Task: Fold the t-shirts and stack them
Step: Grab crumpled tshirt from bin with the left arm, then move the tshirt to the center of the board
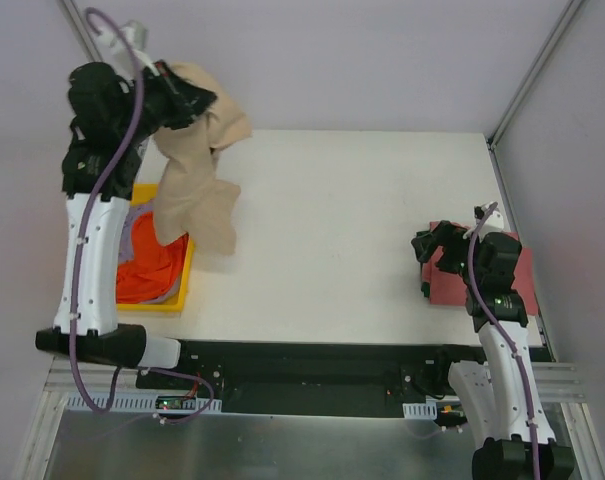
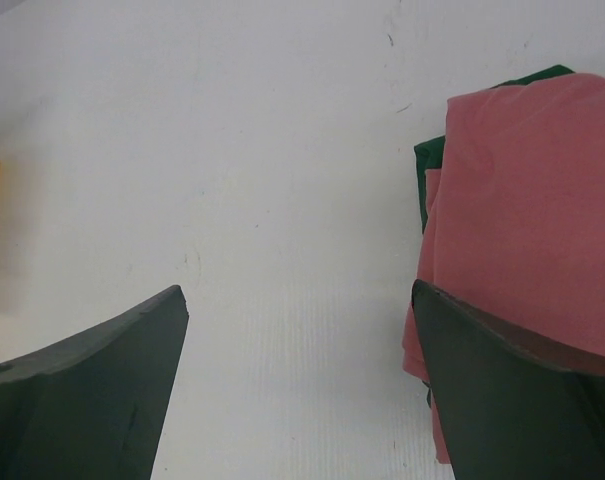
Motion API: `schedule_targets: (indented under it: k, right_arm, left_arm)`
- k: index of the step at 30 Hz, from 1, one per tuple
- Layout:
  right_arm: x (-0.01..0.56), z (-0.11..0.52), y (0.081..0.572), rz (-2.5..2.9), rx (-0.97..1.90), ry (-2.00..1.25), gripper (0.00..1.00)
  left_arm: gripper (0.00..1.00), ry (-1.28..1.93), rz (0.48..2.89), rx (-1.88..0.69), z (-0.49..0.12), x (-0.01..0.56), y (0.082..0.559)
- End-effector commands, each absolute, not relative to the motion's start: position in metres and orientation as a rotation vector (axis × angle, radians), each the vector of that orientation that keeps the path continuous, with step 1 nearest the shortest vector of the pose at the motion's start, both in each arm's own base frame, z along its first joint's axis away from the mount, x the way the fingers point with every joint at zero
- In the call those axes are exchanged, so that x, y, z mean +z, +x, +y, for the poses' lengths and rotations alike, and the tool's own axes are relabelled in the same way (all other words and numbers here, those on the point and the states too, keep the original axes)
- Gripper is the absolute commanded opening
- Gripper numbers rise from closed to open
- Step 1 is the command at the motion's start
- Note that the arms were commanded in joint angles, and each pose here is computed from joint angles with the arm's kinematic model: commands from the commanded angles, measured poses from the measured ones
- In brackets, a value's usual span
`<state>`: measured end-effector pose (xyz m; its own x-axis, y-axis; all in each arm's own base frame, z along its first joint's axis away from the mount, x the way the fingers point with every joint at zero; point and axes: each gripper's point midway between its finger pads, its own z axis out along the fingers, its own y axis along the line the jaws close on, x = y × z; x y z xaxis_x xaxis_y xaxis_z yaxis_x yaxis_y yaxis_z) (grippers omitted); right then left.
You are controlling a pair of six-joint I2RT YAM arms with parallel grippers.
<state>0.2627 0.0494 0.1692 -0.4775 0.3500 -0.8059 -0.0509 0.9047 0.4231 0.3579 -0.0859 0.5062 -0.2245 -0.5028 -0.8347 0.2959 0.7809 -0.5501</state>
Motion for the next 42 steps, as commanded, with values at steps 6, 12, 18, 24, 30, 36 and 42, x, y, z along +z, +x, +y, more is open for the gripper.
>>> schedule_targets:
  k: [6,12,18,24,30,36,42]
  right_arm:
    - [0.217,0.05,0.261,1.92,0.478,0.177,0.96]
    - [0.215,0.048,0.254,1.94,0.451,0.165,0.96]
    - [0.21,0.049,0.25,1.952,0.456,0.159,0.96]
    - [0.208,0.052,0.25,1.961,0.472,0.149,0.96]
    - [0.205,0.052,0.249,1.965,0.476,0.152,0.96]
    - [0.203,0.05,0.249,1.972,0.464,0.158,0.96]
    - [0.2,0.045,0.247,1.985,0.432,0.193,0.96]
  left_arm:
    - [0.0,0.495,1.637,-1.113,-0.232,0.501,0.344]
    - [0.0,0.546,1.711,-1.14,-0.245,0.466,0.359]
    - [0.0,0.479,1.764,-1.053,-0.24,0.45,0.364]
    - [0.0,0.512,1.751,-0.99,-0.246,0.451,0.351]
    - [0.0,0.674,1.841,-1.151,-0.287,0.405,0.341]
    - [0.04,0.887,1.986,-1.305,-0.364,0.324,0.327]
    - [0.34,0.92,2.179,-1.51,-0.441,0.252,0.334]
